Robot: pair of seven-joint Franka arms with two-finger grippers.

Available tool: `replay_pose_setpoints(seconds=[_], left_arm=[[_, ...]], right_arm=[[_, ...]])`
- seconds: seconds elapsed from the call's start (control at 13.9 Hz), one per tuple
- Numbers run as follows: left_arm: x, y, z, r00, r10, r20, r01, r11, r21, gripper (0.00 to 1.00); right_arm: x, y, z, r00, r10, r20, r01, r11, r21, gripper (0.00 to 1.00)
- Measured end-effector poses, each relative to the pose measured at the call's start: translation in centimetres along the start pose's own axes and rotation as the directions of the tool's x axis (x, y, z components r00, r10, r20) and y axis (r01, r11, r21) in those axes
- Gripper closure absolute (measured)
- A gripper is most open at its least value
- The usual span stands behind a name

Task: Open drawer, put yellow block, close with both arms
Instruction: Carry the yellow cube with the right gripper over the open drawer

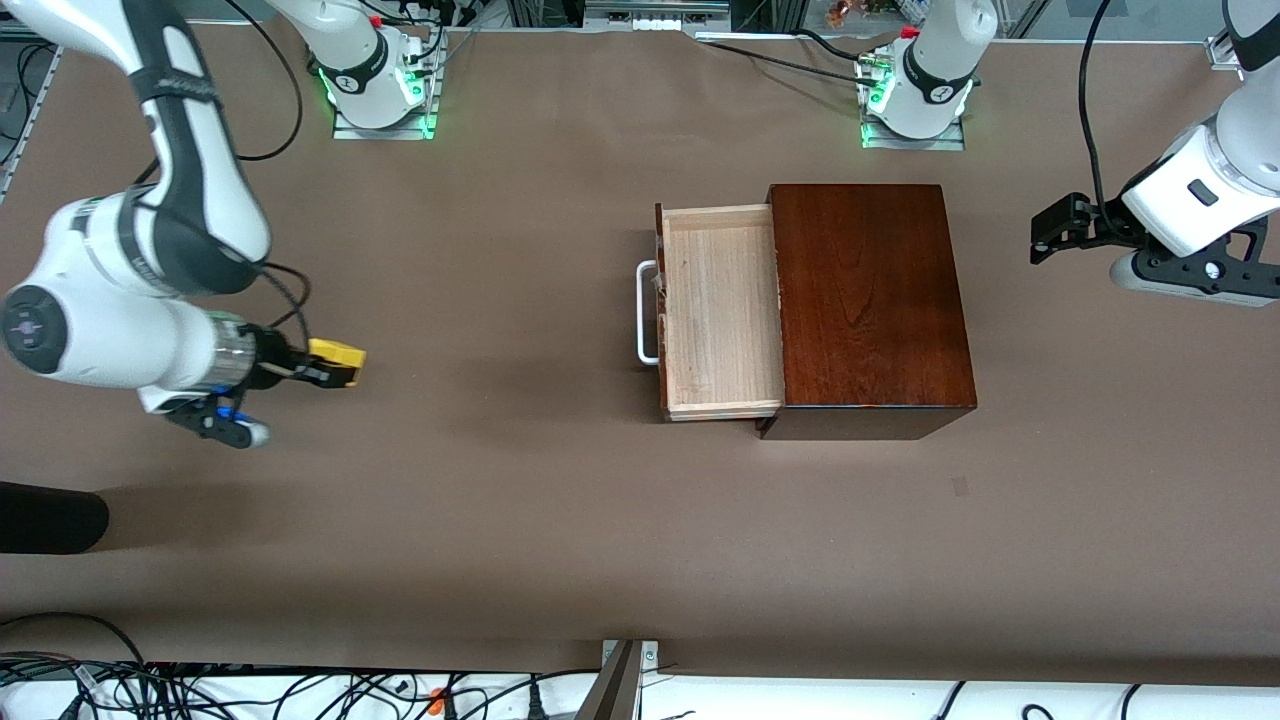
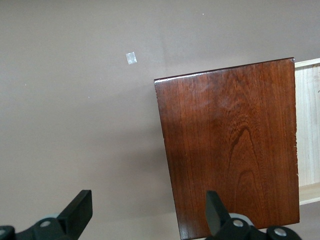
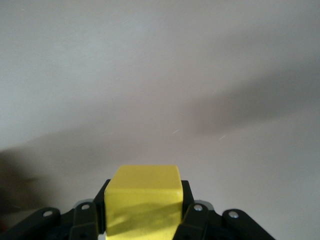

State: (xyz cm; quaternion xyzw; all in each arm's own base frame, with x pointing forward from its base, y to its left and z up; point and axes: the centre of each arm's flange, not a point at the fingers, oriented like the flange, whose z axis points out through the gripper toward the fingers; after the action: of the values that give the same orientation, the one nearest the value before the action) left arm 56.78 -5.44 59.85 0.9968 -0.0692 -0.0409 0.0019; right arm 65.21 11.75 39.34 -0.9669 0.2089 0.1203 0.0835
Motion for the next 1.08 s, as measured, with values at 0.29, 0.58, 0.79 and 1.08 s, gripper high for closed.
replay_pose_setpoints(seconds=[0.29, 0.58, 0.79, 1.08], left_arm=[[0.0, 0.0, 0.0, 1.0, 0.0, -0.001, 0.0, 1.0, 0.0, 0.0], [0.0, 0.0, 0.0, 1.0, 0.0, -0.002, 0.0, 1.0, 0.0, 0.0], [0.0, 0.0, 0.0, 1.0, 0.0, -0.002, 0.0, 1.0, 0.0, 0.0], [0.0, 0.0, 0.0, 1.0, 0.0, -0.002, 0.0, 1.0, 0.0, 0.0]], right_arm=[[-5.2, -7.4, -1.5, 0.948, 0.318, 0.033, -0.319, 0.946, 0.057, 0.44], [-10.0, -12.4, -1.3, 0.841, 0.536, 0.069, -0.54, 0.84, 0.051, 0.44], [-15.3, -17.4, 0.1, 0.769, 0.634, 0.077, -0.638, 0.768, 0.053, 0.44], [-23.0, -22.9, 2.6, 0.669, 0.742, 0.028, -0.743, 0.668, 0.048, 0.44]])
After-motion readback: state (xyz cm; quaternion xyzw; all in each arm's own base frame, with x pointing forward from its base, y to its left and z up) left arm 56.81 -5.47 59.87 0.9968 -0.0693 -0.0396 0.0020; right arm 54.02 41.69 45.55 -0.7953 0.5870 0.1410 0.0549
